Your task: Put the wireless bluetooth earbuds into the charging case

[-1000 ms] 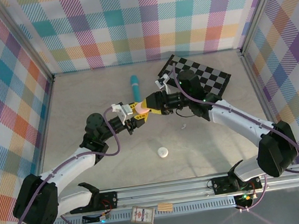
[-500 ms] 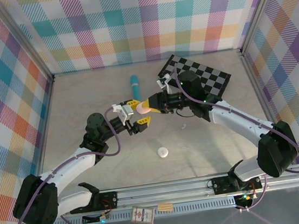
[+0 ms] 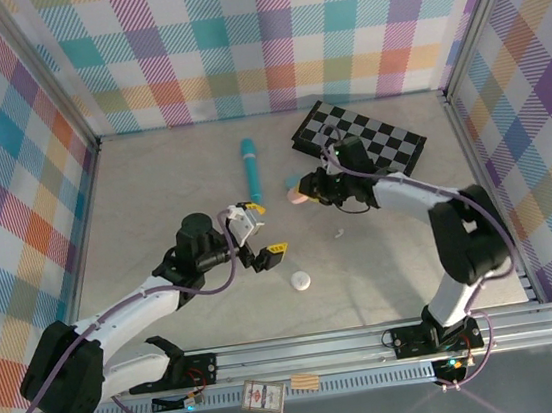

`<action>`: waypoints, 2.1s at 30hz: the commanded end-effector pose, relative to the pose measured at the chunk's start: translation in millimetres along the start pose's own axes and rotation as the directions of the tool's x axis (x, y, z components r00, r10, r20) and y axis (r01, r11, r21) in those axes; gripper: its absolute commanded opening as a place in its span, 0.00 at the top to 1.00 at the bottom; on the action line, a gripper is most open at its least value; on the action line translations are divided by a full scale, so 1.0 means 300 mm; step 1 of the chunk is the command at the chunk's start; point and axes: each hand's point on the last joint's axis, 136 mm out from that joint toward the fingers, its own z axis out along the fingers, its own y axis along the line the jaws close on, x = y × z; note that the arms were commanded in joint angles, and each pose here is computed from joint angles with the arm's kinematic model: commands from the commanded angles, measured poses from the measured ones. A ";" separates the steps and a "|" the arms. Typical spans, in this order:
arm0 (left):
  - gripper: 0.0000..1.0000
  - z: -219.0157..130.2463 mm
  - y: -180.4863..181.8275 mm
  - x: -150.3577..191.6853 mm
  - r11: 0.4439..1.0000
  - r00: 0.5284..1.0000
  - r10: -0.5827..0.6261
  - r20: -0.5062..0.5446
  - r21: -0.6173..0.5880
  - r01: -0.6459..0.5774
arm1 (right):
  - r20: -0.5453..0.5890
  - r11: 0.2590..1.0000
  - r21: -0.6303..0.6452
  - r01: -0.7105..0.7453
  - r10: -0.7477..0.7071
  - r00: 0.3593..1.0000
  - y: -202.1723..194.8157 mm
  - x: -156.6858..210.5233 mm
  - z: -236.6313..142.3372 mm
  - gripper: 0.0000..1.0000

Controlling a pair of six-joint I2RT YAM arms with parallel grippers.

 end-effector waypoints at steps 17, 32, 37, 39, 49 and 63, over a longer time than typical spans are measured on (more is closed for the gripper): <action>0.00 -0.001 0.030 0.051 0.996 0.994 -0.052 -0.092 -0.083 0.044 | -0.018 0.964 0.235 0.122 -0.121 0.992 -0.147 -0.069 0.063 0.41; 0.00 -0.105 0.368 0.150 0.756 0.850 -0.526 -0.008 -0.462 0.463 | -0.138 0.762 0.240 0.602 -0.587 0.798 -0.023 0.300 -0.196 0.12; 0.00 -0.202 0.484 0.236 0.512 0.698 -0.710 0.099 -0.607 0.607 | -0.216 0.693 0.188 0.696 -0.662 0.718 -0.001 0.461 -0.163 0.12; 0.00 -0.260 0.502 0.309 0.388 0.633 -0.767 0.104 -0.712 0.586 | -0.227 0.697 0.177 0.695 -0.658 0.718 -0.004 0.492 -0.140 0.12; 0.15 -0.664 0.340 0.563 -0.097 0.353 -0.923 0.152 -0.981 0.169 | -0.263 0.714 0.157 0.682 -0.635 0.726 -0.036 0.528 -0.061 0.13; 0.56 -0.556 0.246 0.688 -0.088 0.205 -0.972 0.111 -0.989 0.117 | -0.250 0.711 0.168 0.683 -0.639 0.727 -0.036 0.518 -0.057 0.13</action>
